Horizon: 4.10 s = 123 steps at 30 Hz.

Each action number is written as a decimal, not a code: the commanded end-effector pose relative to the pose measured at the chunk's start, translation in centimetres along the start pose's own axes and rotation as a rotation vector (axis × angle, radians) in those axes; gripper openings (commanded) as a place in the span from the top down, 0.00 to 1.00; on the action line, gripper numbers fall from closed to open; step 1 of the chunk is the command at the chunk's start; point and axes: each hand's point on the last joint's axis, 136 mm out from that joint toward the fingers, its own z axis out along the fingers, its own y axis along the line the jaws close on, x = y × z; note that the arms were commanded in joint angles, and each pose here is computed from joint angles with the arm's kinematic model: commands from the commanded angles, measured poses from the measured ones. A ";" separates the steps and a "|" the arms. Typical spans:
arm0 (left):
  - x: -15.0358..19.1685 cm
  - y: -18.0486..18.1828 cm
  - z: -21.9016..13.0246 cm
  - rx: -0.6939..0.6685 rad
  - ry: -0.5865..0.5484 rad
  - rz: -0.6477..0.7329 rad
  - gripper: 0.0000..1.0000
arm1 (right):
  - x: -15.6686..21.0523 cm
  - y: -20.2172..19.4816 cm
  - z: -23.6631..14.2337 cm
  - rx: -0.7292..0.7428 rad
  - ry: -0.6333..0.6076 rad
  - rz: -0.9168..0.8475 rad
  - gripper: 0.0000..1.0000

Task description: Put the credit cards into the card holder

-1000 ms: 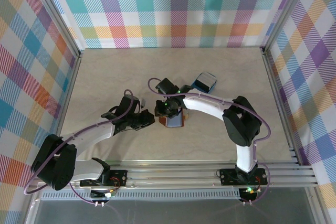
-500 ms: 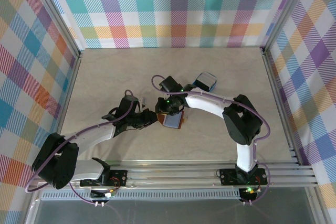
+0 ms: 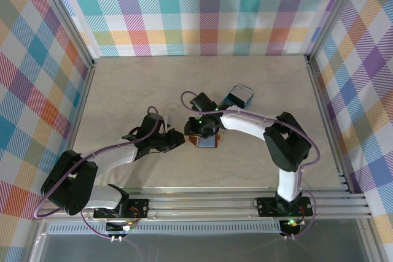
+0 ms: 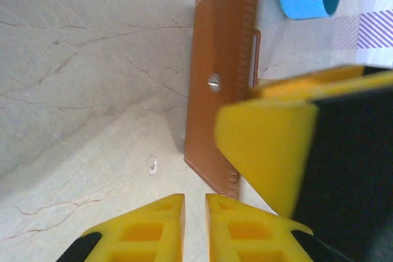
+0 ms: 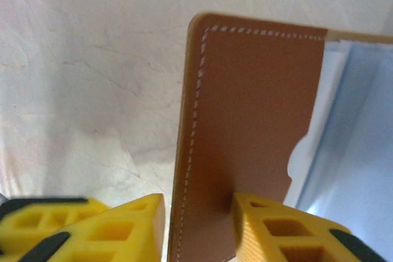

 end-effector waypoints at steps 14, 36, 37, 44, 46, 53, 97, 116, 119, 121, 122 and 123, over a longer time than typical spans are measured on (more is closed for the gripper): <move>0.1 1.5 0.6 -0.031 -0.017 -0.017 0.82 | 1.5 -6.5 -2.4 0.091 -0.055 0.094 0.55; 0.6 0.6 1.9 -0.037 0.000 -0.017 0.79 | 0.1 -7.4 -4.1 0.107 -0.125 -0.016 0.56; 0.5 0.6 1.9 -0.038 -0.001 -0.016 0.79 | 0.0 -6.9 -4.3 0.088 -0.129 -0.024 0.57; 0.0 0.0 2.0 -0.037 -0.002 -0.005 0.76 | -0.2 -4.1 -4.4 -0.045 -0.106 -0.055 0.59; -0.1 0.1 2.0 -0.051 -0.001 -0.003 0.76 | -0.4 -3.7 -4.3 -0.064 -0.109 -0.052 0.62; 0.0 0.3 1.6 -0.071 0.003 0.013 0.76 | -1.1 -2.0 -4.2 -0.103 -0.109 -0.069 0.79; -0.1 0.4 -3.2 -0.088 -0.070 0.039 0.68 | 0.0 -3.2 -2.8 0.584 -0.068 -0.237 1.00; 0.8 0.9 -2.5 -0.065 -0.019 0.017 0.68 | -0.5 1.5 1.7 0.151 0.009 -0.078 0.67; 0.7 0.3 -2.4 -0.030 -0.027 0.031 0.68 | -0.8 1.2 2.4 0.102 0.023 -0.032 0.63; 0.6 0.1 -2.3 -0.015 -0.032 0.036 0.70 | -1.1 1.0 2.9 0.039 0.036 0.018 0.62; 0.6 0.0 -2.3 -0.005 -0.036 0.034 0.71 | -1.2 0.7 3.0 0.016 0.037 0.045 0.62; 0.5 -0.1 -2.2 0.004 -0.042 0.029 0.73 | -1.4 0.6 3.2 -0.003 0.036 0.061 0.61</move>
